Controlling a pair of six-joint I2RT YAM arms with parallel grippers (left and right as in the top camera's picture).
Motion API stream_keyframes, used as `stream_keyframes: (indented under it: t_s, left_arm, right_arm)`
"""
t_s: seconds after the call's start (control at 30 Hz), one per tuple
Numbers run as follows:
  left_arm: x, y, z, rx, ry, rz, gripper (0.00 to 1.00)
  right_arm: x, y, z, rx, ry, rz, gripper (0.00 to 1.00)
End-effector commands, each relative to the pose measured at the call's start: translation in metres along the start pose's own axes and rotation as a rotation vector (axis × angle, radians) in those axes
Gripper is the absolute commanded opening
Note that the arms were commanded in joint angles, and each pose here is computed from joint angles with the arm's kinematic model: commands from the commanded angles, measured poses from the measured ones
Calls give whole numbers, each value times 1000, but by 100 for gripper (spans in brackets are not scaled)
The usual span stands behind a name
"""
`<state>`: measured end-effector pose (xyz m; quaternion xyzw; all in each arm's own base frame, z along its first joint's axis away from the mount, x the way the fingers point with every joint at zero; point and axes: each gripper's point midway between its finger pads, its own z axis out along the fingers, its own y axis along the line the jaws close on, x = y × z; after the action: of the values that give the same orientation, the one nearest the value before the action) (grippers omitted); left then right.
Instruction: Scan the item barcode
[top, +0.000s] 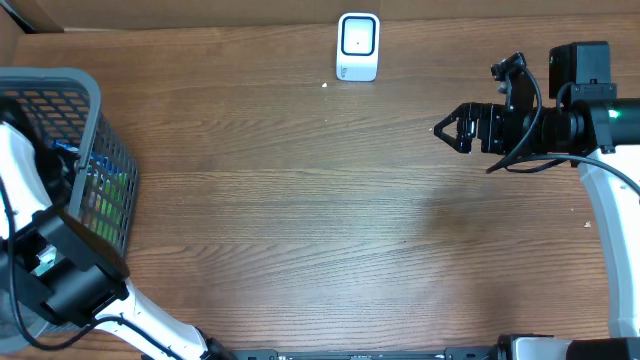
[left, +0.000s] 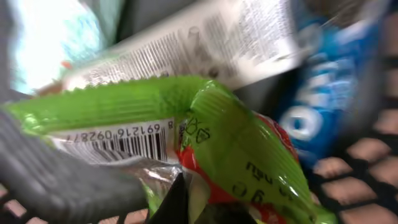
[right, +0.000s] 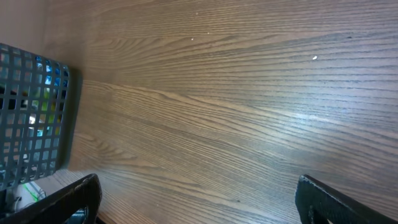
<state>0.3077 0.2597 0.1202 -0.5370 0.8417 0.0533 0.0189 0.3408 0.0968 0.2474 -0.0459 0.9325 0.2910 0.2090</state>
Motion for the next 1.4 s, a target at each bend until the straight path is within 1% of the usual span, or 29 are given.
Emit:
stream_keyframes:
  t_s: [0.0, 0.07, 0.2, 0.3, 0.4, 0.47, 0.53, 0.63, 0.73, 0.83, 0.93, 1.0, 1.03, 1.07, 1.1, 1.2, 1.23, 1.3, 1.33, 1.37]
  left_arm:
    - [-27, -9, -75, 107, -161, 34, 4]
    - [-30, -6, -115, 138, -230, 35, 4]
    - [-25, 4, -173, 185, -337, 36, 4]
    - [-15, 12, -199, 208, -386, 30, 4]
    - [-4, 18, -215, 225, -412, 28, 4]
    - [3, 15, -225, 263, -425, 49, 4]
    - [13, 8, -244, 321, -470, 116, 4]
    - [26, 1, -271, 367, -550, 166, 4]
    - [52, -18, -306, 444, -649, 261, 4]
    - [85, -41, -331, 523, -699, 373, 4]
    - [115, -66, -340, 565, -708, 484, 4]
    - [125, -77, -337, 546, -705, 522, 4]
    - [127, -78, -334, 522, -702, 513, 4]
    - [125, -76, -329, 485, -699, 474, 7]
    - [121, -72, -325, 453, -694, 432, 18]
    - [110, -59, -313, 376, -680, 330, 54]
    - [108, -56, -311, 364, -675, 316, 64]
    - [101, -47, -308, 345, -670, 282, 75]
    - [96, -40, -307, 334, -668, 252, 83]
    - [91, -33, -305, 324, -666, 223, 89]
  right_arm:
    - [-6, 6, -5, -5, -21, -16, 100]
    - [-6, 6, -5, -5, -21, -16, 100]
    - [-6, 6, -5, -5, -21, -16, 100]
    - [-6, 6, -5, -5, -21, -16, 100]
    - [-6, 6, -5, -5, -21, -16, 100]
    - [-6, 6, -5, -5, -21, -16, 100]
    - [-6, 6, -5, -5, -23, -18, 100]
    - [-6, 6, -5, -5, -24, -18, 100]
    - [-6, 6, -5, -5, -24, -18, 100]
    - [-7, 6, -5, -5, -26, -19, 100]
    - [-7, 6, -5, -6, -25, -19, 100]
    - [-6, 6, -5, -5, -23, -18, 100]
    - [-6, 6, -5, -5, -23, -17, 100]
    - [-6, 6, -5, -5, -22, -16, 100]
    - [-6, 6, -5, -5, -22, -16, 100]
    - [-6, 6, -5, -5, -22, -16, 100]
    - [-6, 6, -5, -5, -22, -16, 100]
    - [-6, 6, -5, -5, -23, -17, 100]
    - [-6, 6, -5, -5, -23, -18, 100]
    - [-6, 6, -5, -5, -24, -18, 100]
